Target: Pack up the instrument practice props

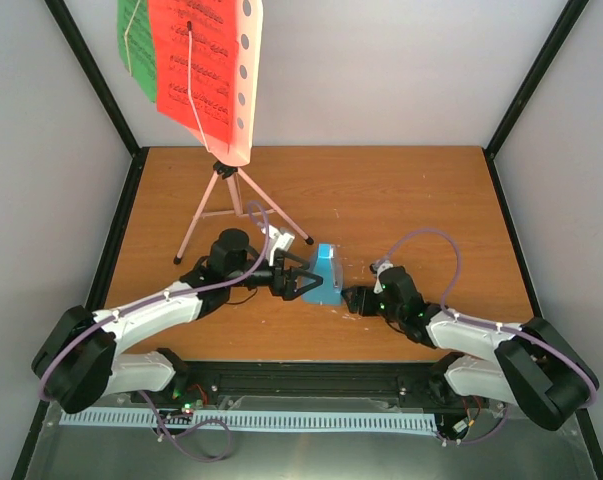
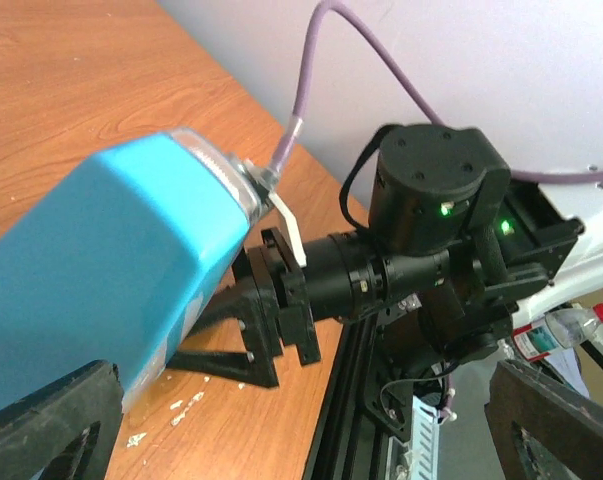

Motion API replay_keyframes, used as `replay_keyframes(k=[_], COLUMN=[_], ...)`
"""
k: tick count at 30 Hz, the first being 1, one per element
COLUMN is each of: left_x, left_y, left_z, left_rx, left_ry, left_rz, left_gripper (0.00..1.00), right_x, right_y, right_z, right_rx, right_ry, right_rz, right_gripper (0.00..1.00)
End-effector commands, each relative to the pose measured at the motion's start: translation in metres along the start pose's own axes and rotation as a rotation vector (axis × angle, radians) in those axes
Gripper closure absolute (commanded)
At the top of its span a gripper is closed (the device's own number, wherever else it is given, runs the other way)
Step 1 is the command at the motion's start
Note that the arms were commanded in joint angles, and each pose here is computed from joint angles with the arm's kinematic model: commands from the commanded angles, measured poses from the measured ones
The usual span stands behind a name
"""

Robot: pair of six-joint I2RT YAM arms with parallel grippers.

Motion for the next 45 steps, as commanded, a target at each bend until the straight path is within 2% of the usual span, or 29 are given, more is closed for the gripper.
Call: replay_keyframes(k=[1,4,7,9,13,17,22,27,32,38,42,45], left_x=[0.002,0.010,0.017,0.017,0.015,0.005,-0.003,-0.007,0.001,0.032,0.028,0.020], left_y=[0.002,0.001,-0.005,-0.012,-0.026,-0.041,-0.062,-0.060,-0.025,0.046,0.092,0.110], left_z=[0.020,0.024,0.025,0.026,0.030,0.033,0.031,0.045,0.077,0.103,0.115,0.115], left_rx=[-0.033,-0.040,-0.025,-0.009,0.023,0.063,0.098,0.053,-0.052,-0.134,-0.190,-0.198], left_ry=[0.033,0.019,0.010,-0.008,-0.068,-0.118,-0.147,-0.196,-0.225,-0.141,-0.129,-0.155], left_rz=[0.025,0.046,0.051,0.025,-0.043,-0.149,-0.252,-0.242,-0.099,0.137,0.216,0.263], left_gripper=[0.01,0.00,0.00,0.00,0.01,0.00,0.01,0.00,0.01,0.01,0.01,0.01], right_x=[0.018,0.011,0.006,0.003,-0.004,-0.006,0.020,0.052,0.061,0.101,0.111,0.103], right_y=[0.005,0.016,0.030,0.040,0.065,0.094,0.124,0.143,0.133,0.108,0.094,0.081], right_z=[0.001,0.005,0.013,0.018,0.031,0.046,0.063,0.073,0.086,0.099,0.107,0.108], right_rx=[-0.035,-0.085,-0.145,-0.183,-0.293,-0.414,-0.516,-0.513,-0.428,-0.312,-0.281,-0.253], right_ry=[0.030,0.020,0.020,0.022,-0.003,-0.040,0.003,0.143,0.242,0.451,0.563,0.630], right_rz=[0.096,0.068,0.035,0.018,-0.022,-0.022,0.111,0.212,0.125,0.201,0.194,0.133], right_gripper=[0.22,0.20,0.12,0.06,0.00,0.00,0.00,0.00,0.00,0.00,0.00,0.00])
Point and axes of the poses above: each gripper's point midway between its finger pads, its own y axis back along the fingers, its own x axis along the line the jaws close on, z = x × y, the point moved 1 cm from there along y, back along the fingers, and after that the axes turned 3 degrees about -y, right-handed, at the moved point
